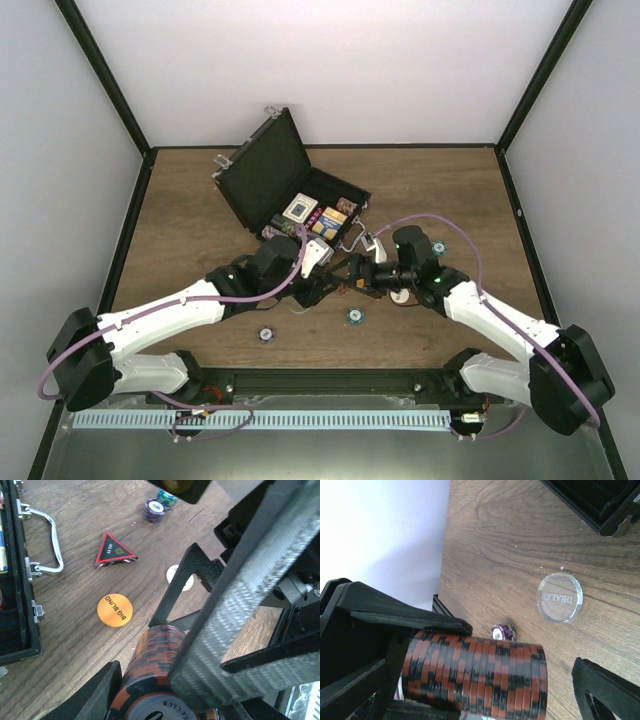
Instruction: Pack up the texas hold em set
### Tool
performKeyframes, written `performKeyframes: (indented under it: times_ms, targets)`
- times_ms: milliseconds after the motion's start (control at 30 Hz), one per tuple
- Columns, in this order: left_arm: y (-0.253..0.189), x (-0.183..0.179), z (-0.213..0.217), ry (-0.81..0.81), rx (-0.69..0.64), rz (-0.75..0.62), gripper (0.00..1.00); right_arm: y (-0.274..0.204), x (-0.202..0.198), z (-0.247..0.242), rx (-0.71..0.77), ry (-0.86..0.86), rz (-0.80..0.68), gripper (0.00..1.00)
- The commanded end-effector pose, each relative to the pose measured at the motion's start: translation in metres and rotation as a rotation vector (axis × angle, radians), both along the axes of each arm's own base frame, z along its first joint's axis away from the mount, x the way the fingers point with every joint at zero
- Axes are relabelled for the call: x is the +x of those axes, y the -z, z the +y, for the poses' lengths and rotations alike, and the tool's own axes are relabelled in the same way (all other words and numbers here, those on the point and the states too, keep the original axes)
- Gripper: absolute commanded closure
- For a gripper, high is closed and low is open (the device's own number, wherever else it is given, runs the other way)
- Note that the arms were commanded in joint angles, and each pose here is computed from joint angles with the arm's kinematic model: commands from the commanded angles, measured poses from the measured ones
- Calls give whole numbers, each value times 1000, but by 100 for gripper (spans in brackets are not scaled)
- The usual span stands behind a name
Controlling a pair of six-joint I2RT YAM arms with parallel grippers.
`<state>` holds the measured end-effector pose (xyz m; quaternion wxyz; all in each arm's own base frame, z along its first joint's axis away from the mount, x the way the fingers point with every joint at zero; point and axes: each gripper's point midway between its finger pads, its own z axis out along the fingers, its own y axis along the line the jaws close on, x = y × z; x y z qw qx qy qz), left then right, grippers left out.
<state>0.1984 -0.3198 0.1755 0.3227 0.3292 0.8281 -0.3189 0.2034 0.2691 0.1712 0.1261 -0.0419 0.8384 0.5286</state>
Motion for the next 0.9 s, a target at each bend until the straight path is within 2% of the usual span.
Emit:
performKeyframes:
  times_ms: [0, 500, 867]
  targets:
    - [-28, 0, -19, 62, -106, -77, 72, -19, 0, 10, 58, -51, -14, 0]
    - [-30, 1, -26, 73, -108, -98, 72, -13, -9, 15, 60, -136, -4, 1]
    - [-31, 2, -27, 65, -101, -114, 73, -14, -13, 19, 46, -180, -26, 12]
